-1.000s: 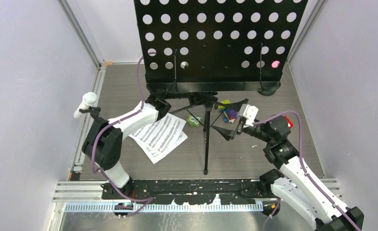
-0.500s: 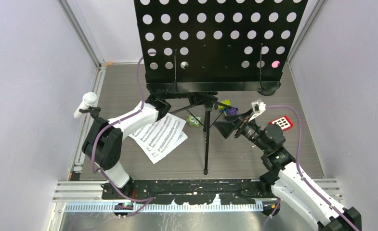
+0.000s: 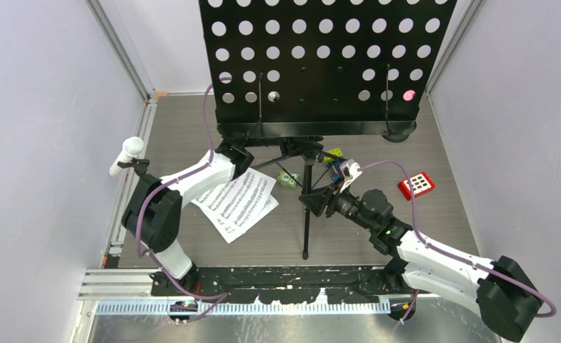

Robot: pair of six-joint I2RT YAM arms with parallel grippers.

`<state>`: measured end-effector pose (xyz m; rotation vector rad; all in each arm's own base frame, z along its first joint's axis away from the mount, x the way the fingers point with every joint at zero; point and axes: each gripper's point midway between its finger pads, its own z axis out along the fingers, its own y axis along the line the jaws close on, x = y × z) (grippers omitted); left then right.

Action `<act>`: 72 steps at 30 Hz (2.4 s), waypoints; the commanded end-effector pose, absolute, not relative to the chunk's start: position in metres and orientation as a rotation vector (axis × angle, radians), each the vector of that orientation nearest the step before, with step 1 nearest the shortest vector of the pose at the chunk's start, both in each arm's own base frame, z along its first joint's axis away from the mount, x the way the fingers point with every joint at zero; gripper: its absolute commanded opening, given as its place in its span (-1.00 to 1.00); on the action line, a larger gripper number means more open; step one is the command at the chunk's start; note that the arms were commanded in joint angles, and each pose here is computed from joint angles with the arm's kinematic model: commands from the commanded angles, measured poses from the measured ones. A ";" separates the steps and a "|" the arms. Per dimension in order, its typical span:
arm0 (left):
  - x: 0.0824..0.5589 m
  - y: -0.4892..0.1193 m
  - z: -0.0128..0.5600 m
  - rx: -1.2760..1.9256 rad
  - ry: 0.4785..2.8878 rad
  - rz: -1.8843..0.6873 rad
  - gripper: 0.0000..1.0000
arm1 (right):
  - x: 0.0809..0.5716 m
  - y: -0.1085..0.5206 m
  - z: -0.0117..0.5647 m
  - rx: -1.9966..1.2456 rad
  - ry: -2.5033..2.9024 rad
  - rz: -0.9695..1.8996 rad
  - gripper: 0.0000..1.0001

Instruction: Pack up the instrument practice props

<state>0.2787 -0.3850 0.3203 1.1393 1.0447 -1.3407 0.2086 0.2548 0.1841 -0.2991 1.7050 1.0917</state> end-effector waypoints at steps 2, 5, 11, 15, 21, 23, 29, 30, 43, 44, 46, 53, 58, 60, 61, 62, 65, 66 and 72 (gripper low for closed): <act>0.273 -0.387 0.285 1.150 1.212 -1.439 -1.00 | 0.220 0.259 0.200 -0.334 1.551 1.045 -0.20; 0.272 -0.387 0.285 1.149 1.212 -1.440 -1.00 | 0.217 0.265 0.198 -0.391 1.524 1.050 -0.27; 0.272 -0.387 0.286 1.151 1.211 -1.441 -1.00 | 0.215 0.270 0.199 -0.504 1.460 1.008 -0.98; 0.272 -0.387 0.286 1.152 1.207 -1.439 -1.00 | 0.215 0.268 0.206 -0.571 1.390 0.949 -0.99; 0.271 -0.387 0.287 1.157 1.204 -1.442 -1.00 | 0.217 0.265 0.224 -0.643 1.284 0.856 -0.99; 0.270 -0.386 0.288 1.157 1.203 -1.443 -1.00 | 0.219 0.264 0.232 -0.651 1.252 0.836 -0.99; 0.270 -0.386 0.289 1.160 1.197 -1.443 -1.00 | 0.222 0.264 0.260 -0.648 1.177 0.810 -0.99; 0.270 -0.386 0.289 1.161 1.195 -1.442 -1.00 | 0.222 0.264 0.264 -0.641 1.169 0.807 -0.99; 0.267 -0.386 0.293 1.159 1.178 -1.452 -1.00 | 0.233 0.262 0.280 -0.661 1.156 0.721 -0.99; 0.267 -0.385 0.293 1.157 1.178 -1.450 -0.96 | 0.232 0.262 0.278 -0.657 1.158 0.725 -0.99; 0.268 -0.384 0.296 1.145 1.167 -1.436 -0.69 | 0.232 0.261 0.274 -0.650 1.167 0.729 -0.99; 0.272 -0.381 0.305 1.088 1.146 -1.397 0.03 | 0.232 0.256 0.259 -0.643 1.219 0.717 -0.99; 0.269 -0.380 0.315 1.064 1.114 -1.414 0.64 | 0.233 0.251 0.253 -0.632 1.237 0.697 -0.99; 0.268 -0.378 0.318 1.064 1.106 -1.412 0.67 | 0.233 0.250 0.252 -0.635 1.246 0.694 -0.99; 0.268 -0.377 0.319 1.061 1.102 -1.408 0.67 | 0.233 0.250 0.251 -0.636 1.253 0.692 -0.99; 0.267 -0.375 0.320 1.058 1.098 -1.402 0.66 | 0.232 0.250 0.250 -0.636 1.257 0.692 -0.99; 0.267 -0.371 0.326 1.044 1.091 -1.382 0.67 | 0.233 0.246 0.247 -0.625 1.271 0.680 -0.99; 0.267 -0.369 0.329 1.036 1.088 -1.375 0.68 | 0.234 0.244 0.247 -0.619 1.274 0.673 -0.99; 0.272 -0.351 0.337 0.967 1.081 -1.295 0.78 | 0.233 0.241 0.242 -0.619 1.289 0.660 -0.99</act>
